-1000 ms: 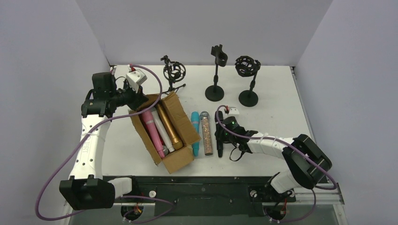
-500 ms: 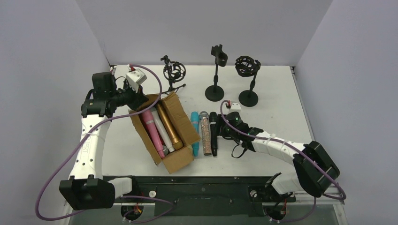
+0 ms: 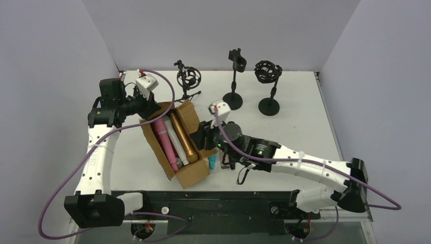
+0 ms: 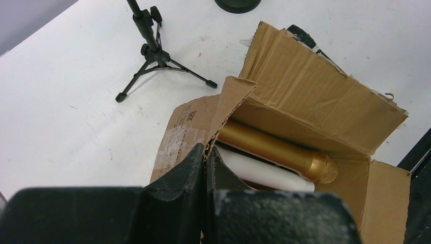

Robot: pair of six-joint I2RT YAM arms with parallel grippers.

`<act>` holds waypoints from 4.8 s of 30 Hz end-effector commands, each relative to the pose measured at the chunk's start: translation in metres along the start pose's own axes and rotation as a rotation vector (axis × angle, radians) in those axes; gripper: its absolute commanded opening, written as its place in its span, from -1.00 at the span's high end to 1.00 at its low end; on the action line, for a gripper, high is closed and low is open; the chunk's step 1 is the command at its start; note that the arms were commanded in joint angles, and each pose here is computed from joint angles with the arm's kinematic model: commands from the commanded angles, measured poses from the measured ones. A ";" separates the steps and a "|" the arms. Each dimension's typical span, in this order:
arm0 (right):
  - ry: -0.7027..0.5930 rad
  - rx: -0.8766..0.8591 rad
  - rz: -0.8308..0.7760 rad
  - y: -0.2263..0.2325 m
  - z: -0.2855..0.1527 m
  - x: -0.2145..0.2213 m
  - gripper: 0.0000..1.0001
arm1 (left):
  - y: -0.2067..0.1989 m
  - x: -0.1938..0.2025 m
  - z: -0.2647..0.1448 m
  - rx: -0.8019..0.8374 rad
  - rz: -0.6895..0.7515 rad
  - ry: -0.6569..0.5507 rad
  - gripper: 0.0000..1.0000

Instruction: Attach the microphones to the stand

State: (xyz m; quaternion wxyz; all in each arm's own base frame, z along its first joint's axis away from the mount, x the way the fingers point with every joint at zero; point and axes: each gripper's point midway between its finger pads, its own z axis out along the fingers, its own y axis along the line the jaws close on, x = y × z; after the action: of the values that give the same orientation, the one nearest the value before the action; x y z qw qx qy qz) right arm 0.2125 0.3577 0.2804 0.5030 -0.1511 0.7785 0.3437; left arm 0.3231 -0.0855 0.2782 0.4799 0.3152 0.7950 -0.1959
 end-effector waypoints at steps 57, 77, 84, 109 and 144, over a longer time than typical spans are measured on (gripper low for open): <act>-0.060 0.124 -0.068 -0.002 0.028 0.009 1.00 | 0.008 -0.026 -0.015 -0.091 0.147 -0.089 1.00; 0.104 0.634 0.105 -0.248 -0.022 0.088 1.00 | 0.007 -0.033 -0.020 0.036 0.256 -0.036 1.00; 0.201 0.640 0.112 -0.266 0.002 0.126 1.00 | 0.009 -0.009 -0.021 0.125 0.304 0.052 1.00; -0.008 0.488 0.062 -0.182 -0.005 0.037 -0.08 | -0.001 -0.037 -0.008 -0.017 0.171 -0.180 1.00; 0.259 0.298 -0.411 -0.001 0.124 0.113 -0.04 | -0.023 -0.020 -0.033 -0.077 0.102 -0.170 1.00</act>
State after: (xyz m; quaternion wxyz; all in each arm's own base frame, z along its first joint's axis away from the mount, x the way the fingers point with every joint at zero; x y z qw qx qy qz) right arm 0.2332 0.4578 0.1381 0.4505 -0.2875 0.8364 0.1219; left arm 0.2961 -0.0796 0.2891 0.5376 0.2914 0.7742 -0.1634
